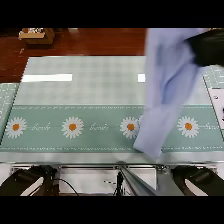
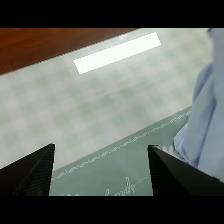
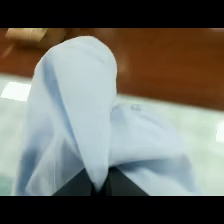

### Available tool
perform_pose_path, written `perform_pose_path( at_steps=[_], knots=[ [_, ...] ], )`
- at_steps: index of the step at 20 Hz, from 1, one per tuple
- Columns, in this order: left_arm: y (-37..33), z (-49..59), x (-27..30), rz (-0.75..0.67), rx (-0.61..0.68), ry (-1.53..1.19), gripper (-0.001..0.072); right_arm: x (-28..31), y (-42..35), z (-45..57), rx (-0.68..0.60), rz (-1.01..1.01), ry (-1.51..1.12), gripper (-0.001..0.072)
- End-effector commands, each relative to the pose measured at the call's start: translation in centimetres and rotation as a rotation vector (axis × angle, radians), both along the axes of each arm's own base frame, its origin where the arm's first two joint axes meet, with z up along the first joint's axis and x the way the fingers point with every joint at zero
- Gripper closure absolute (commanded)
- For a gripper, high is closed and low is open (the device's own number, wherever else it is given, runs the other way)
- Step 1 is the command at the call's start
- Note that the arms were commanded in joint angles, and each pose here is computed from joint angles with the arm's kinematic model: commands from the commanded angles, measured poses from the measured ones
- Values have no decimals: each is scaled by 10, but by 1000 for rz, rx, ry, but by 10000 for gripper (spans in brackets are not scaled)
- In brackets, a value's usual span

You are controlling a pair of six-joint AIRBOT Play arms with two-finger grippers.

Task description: Fold the shirts.

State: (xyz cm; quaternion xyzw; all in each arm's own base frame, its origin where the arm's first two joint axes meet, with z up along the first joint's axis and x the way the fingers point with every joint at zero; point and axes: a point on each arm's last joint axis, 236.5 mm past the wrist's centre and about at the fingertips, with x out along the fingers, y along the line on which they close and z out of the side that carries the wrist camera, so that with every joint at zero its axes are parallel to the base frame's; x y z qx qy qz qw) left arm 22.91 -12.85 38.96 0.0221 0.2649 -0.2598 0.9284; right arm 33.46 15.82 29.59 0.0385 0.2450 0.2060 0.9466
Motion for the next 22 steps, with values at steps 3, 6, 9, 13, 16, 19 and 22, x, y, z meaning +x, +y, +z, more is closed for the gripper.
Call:
perform_pose_path(
  at_steps=[3,6,9,13,16,19,22],
  knots=[
    [12,-9,-2,40,38,31,-13,-17,180,-142,-117,396,286,692],
    [20,-10,2,72,55,26,-13,-46,260,-214,-180,533,329,572],
    [33,-17,10,128,91,35,-13,-40,251,-240,-253,518,368,208],
    [32,-71,24,130,150,176,-13,27,112,-193,-411,241,325,207],
    [31,-151,38,108,244,343,-13,50,-30,-149,-468,-48,340,207],
    [37,-248,43,92,344,502,-13,38,-142,-141,-451,-254,446,207],
    [69,-341,24,168,379,705,-13,14,-198,-166,-306,-337,584,207]
  ],
)
